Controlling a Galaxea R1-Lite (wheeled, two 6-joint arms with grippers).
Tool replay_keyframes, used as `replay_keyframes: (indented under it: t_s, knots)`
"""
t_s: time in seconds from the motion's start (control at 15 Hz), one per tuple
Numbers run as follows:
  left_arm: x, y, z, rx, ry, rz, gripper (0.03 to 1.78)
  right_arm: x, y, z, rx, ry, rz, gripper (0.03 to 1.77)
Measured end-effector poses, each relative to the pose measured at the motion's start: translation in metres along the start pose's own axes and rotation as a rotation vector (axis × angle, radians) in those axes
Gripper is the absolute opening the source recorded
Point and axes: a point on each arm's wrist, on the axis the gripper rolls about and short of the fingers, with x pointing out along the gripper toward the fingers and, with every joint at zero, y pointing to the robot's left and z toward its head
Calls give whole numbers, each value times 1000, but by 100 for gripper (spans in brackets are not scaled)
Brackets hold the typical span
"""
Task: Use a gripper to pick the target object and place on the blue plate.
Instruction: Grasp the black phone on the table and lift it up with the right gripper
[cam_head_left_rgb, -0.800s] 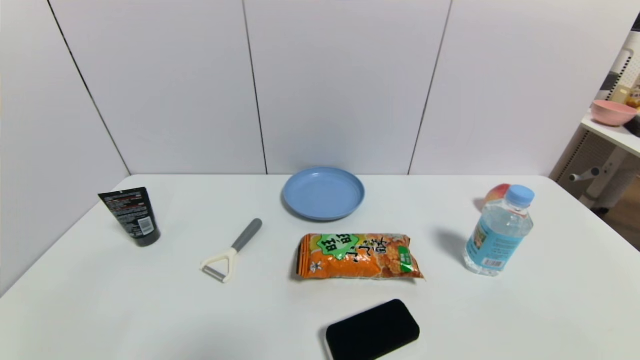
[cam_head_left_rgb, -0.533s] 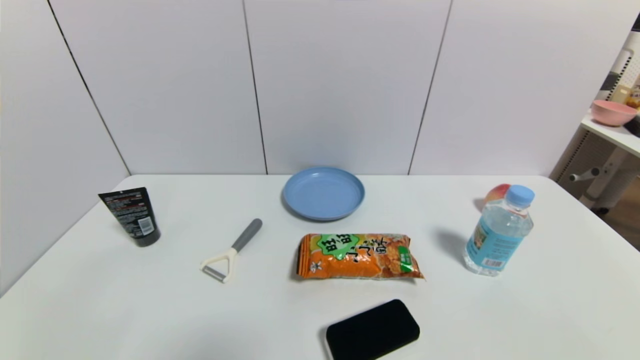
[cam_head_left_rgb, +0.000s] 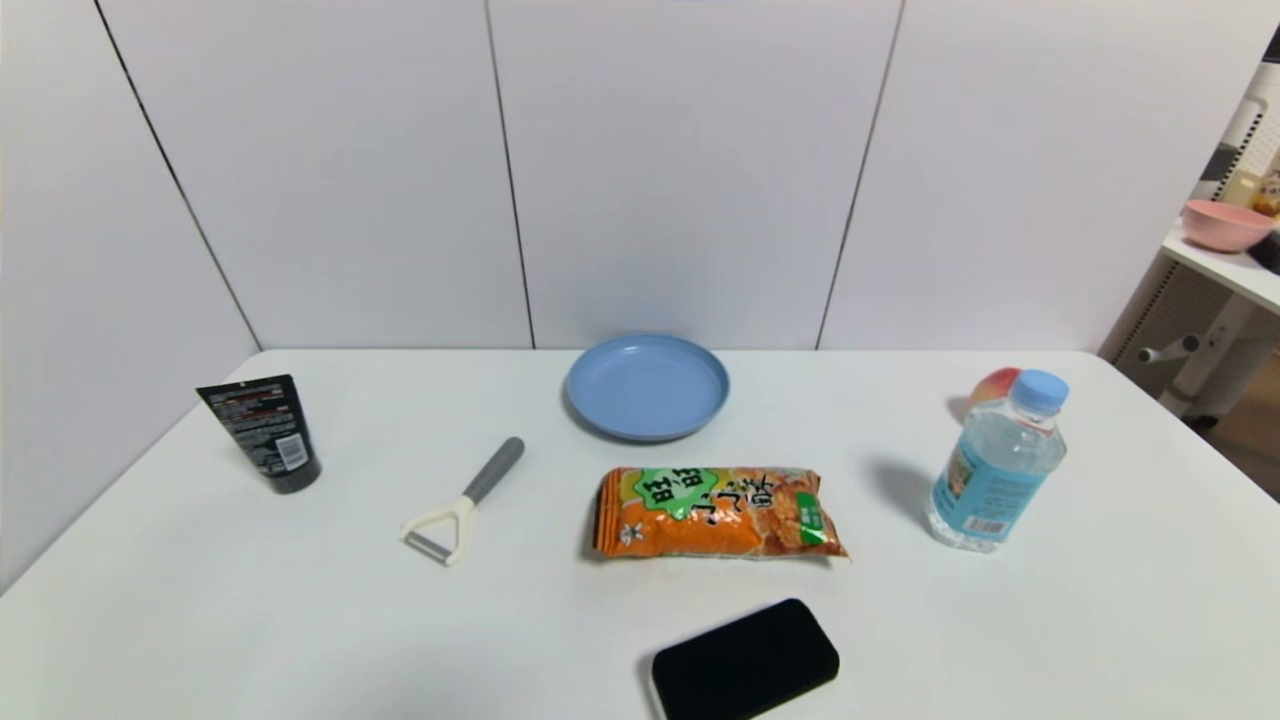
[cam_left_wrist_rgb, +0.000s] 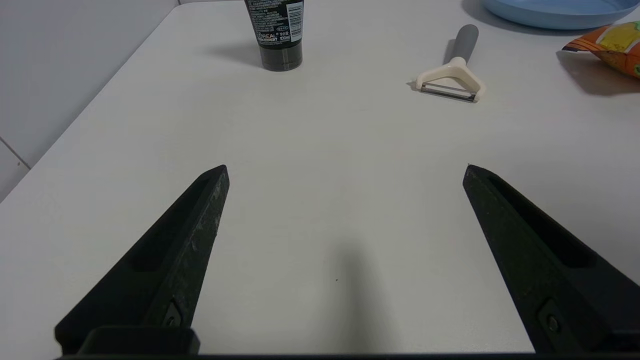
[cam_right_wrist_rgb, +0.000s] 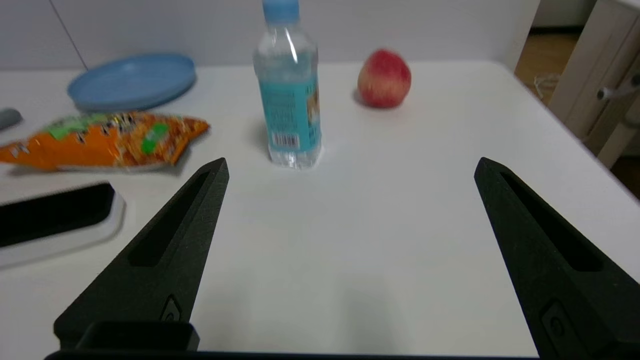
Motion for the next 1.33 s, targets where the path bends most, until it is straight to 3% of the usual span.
replay_keyframes:
  t_s: [0.2, 0.47, 0.73, 1.0, 1.33]
  knots:
    - [0, 0, 0, 0, 0, 0, 169, 11, 2, 76, -9, -55, 12, 170]
    - [0, 0, 0, 0, 0, 0, 169, 56, 4, 177, -29, -113, 49, 170]
    - [0, 0, 0, 0, 0, 0, 169, 120, 19, 229, -118, -115, 201, 170]
    - [0, 0, 0, 0, 0, 0, 169, 163, 53, 234, -199, -77, 541, 170]
    - [0, 0, 0, 0, 0, 0, 169, 194, 94, 216, -275, 47, 1075, 170]
